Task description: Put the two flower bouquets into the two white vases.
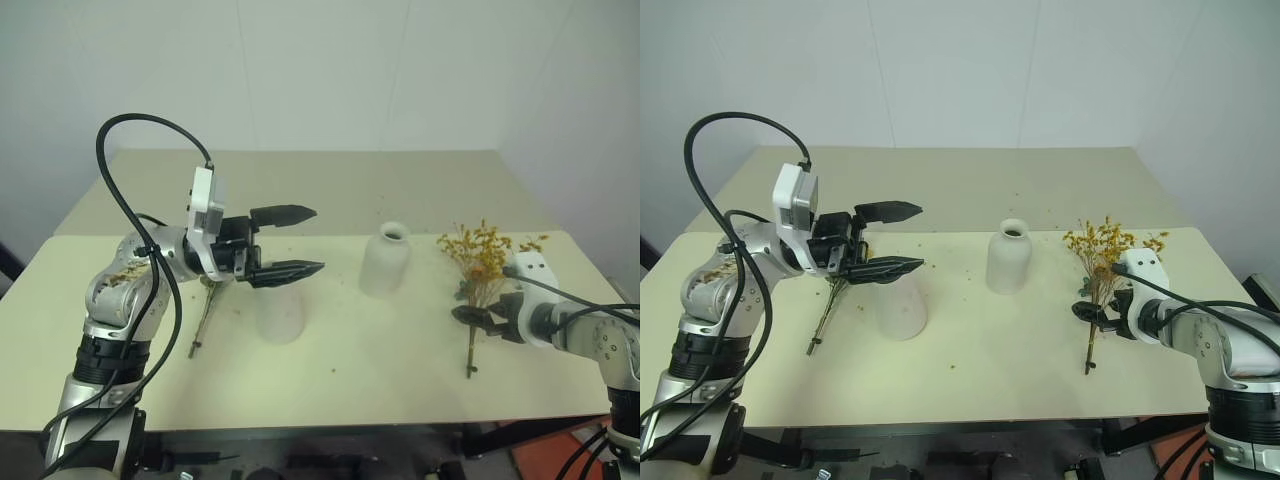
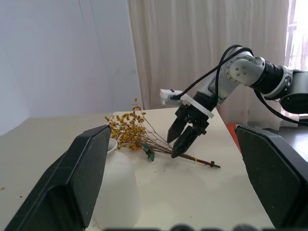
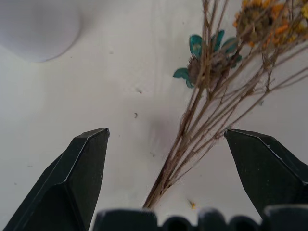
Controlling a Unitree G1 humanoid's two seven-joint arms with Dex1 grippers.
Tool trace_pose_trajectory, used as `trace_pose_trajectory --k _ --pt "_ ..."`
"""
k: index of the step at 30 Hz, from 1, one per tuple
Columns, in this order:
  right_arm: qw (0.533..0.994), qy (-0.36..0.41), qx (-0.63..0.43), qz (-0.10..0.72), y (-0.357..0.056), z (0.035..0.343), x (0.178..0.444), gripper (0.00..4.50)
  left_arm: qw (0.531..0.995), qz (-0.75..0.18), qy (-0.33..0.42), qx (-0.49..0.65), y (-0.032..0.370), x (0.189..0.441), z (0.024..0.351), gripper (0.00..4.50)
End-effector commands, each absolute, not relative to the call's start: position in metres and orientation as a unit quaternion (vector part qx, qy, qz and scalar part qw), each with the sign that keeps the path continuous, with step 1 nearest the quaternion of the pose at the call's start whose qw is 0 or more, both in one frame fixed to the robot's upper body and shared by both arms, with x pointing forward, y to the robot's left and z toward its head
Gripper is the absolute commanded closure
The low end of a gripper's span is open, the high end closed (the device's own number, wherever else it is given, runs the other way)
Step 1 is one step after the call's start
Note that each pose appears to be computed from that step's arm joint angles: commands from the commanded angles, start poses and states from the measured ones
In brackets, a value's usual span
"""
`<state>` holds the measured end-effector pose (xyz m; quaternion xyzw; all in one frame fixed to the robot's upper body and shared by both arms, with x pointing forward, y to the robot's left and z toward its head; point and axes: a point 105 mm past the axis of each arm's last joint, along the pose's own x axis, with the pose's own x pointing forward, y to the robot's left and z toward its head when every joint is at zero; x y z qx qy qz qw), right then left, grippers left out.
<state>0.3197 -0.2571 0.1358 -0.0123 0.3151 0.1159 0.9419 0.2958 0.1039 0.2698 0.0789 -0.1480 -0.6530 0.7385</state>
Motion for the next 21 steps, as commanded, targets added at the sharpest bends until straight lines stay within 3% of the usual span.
trace_pose_trajectory --k 1,12,15,21 --pt "0.949 0.3 -0.018 0.097 -0.263 0.147 0.326 0.0 0.738 -0.646 -0.172 0.092 0.105 0.289 0.279 0.01" --pt "0.948 0.307 -0.019 0.085 -0.259 0.131 0.359 0.0 0.748 -0.636 -0.165 0.097 0.109 0.288 0.277 0.01" --pt "0.946 0.315 -0.026 0.071 -0.266 0.125 0.362 0.63 0.752 -0.631 -0.162 0.1 0.111 0.286 0.276 0.0" --pt "0.946 0.317 -0.022 0.071 -0.269 0.128 0.361 2.71 0.757 -0.627 -0.151 0.107 0.119 0.283 0.273 0.0"
